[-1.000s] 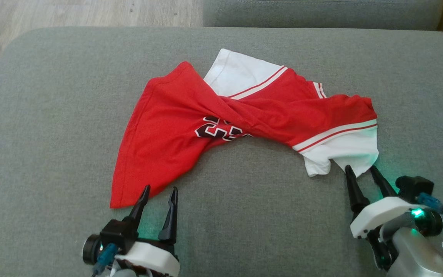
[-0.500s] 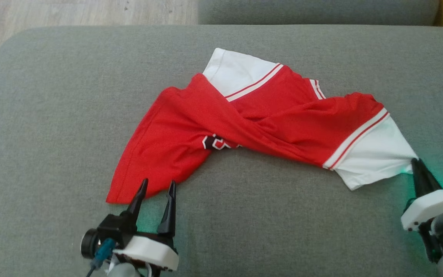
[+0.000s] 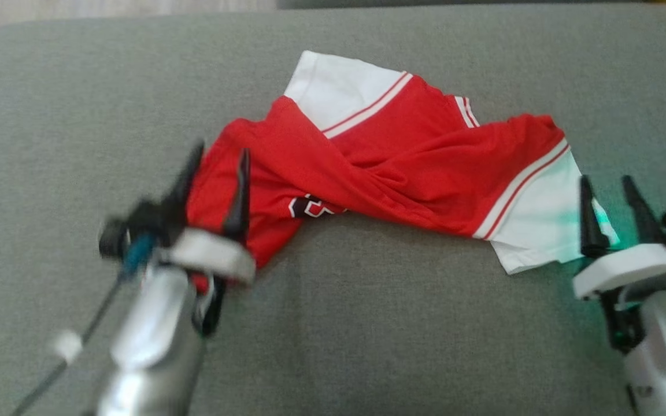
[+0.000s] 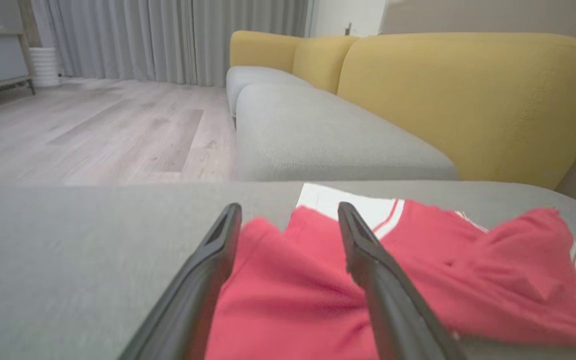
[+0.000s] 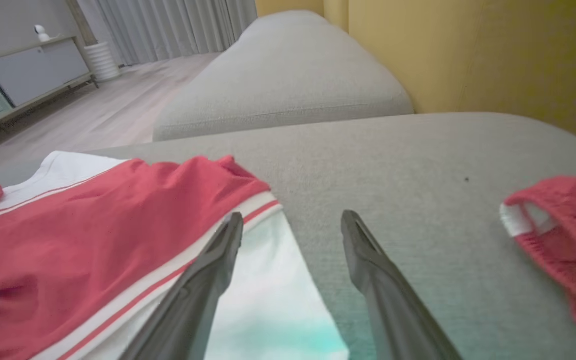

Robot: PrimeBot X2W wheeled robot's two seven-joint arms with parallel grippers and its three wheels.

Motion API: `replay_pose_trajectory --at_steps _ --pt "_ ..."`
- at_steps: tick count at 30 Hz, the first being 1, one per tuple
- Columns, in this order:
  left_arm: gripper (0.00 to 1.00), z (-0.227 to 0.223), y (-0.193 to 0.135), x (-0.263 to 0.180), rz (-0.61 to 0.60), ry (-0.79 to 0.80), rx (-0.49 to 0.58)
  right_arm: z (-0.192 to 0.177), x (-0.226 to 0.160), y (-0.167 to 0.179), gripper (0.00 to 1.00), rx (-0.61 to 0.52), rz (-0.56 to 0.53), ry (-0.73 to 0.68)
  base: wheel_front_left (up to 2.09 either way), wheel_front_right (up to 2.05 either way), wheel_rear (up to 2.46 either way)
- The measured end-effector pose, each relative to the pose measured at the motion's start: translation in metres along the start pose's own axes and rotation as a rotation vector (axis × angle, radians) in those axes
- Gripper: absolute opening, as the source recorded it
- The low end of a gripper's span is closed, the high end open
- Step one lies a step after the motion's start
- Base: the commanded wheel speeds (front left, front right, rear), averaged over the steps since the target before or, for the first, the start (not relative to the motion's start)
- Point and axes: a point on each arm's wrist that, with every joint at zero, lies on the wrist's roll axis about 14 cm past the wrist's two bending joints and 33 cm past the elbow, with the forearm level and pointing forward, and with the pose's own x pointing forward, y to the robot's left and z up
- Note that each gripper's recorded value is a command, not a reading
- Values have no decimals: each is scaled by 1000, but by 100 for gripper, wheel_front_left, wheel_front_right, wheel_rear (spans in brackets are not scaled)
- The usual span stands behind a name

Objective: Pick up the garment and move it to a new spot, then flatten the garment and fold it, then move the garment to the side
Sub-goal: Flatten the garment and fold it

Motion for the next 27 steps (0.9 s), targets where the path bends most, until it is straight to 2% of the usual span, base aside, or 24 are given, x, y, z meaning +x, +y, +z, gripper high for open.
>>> replay_pose_trajectory --at_steps 4,11,17,27 --pt "100 11 -5 49 -52 16 31 -12 1 13 100 10 23 24 0 0 0" --pt "100 -22 -27 96 -110 204 22 -20 3 9 100 5 15 42 0 0 0" --pt "100 -60 -30 113 -82 356 38 -33 0 -5 100 6 -20 74 0 0 0" --pt "100 -75 -24 108 -54 408 74 -36 1 -4 100 25 -27 78 0 0 0"
